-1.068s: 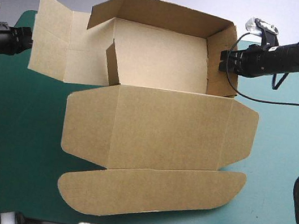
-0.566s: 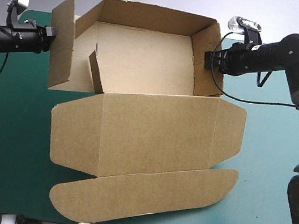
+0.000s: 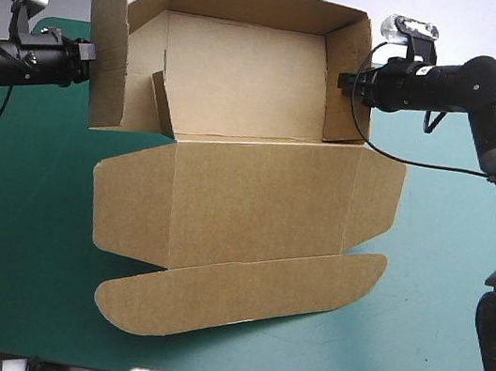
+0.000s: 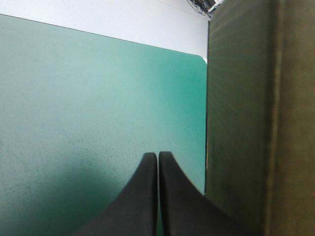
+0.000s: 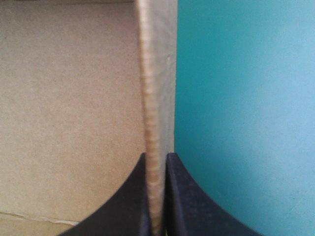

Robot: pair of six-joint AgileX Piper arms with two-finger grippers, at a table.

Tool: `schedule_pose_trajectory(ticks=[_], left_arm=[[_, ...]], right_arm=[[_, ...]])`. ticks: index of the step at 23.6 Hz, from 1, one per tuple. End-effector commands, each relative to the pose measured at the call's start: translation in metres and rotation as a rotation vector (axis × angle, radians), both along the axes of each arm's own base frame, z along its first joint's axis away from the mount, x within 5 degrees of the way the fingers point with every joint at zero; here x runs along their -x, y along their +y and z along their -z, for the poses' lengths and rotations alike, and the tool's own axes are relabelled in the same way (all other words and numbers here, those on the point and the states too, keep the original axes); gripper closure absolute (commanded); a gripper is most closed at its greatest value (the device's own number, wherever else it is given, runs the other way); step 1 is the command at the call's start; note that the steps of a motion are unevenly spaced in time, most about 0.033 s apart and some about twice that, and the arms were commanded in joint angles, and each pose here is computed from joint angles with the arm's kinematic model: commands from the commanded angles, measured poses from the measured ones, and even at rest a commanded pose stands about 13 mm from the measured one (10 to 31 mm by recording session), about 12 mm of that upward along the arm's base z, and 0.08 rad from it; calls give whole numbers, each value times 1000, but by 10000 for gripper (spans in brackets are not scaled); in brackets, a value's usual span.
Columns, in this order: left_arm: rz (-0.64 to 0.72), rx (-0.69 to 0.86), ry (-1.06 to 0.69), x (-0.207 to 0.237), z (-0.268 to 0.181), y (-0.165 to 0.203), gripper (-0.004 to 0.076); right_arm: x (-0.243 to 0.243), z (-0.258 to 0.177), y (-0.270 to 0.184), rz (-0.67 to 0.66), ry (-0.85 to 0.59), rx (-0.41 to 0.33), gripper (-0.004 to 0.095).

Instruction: Fold the box

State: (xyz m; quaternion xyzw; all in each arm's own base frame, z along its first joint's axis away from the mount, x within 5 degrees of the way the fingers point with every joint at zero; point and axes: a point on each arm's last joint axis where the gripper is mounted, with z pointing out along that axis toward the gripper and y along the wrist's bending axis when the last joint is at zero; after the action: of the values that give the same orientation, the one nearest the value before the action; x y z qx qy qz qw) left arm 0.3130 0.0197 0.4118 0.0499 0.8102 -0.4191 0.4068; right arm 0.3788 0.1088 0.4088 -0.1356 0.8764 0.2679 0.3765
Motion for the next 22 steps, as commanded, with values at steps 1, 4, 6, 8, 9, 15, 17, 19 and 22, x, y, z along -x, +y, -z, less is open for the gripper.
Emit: schedule_pose_trajectory(ticks=[1,4,6,8,9,15,17,19,22], left_arm=[[70,54,-75,23,-31,-13,727],[90,49,-90,30,-37,-21,727],[113,45,-98,33,-40,-28,728],[129,41,-103,35,-41,-33,728],[131,41,-103,35,-41,-34,728],[150,50,-81,36,-41,-41,727],[165,50,-81,37,-41,-46,727],[184,45,-80,37,-41,-51,727],[205,37,-79,38,-40,-57,727]], right_arm=[[15,-39,6,4,-162,-63,922],[16,-40,17,-6,-210,-39,922],[17,-41,25,-13,-240,-13,922],[18,-42,29,-14,-252,-14,922],[18,-42,30,-14,-254,-19,922],[19,-43,35,-14,-266,-27,922],[19,-44,36,-6,-269,-37,922],[19,-44,36,3,-278,-34,921],[19,-45,38,6,-291,-35,920]])
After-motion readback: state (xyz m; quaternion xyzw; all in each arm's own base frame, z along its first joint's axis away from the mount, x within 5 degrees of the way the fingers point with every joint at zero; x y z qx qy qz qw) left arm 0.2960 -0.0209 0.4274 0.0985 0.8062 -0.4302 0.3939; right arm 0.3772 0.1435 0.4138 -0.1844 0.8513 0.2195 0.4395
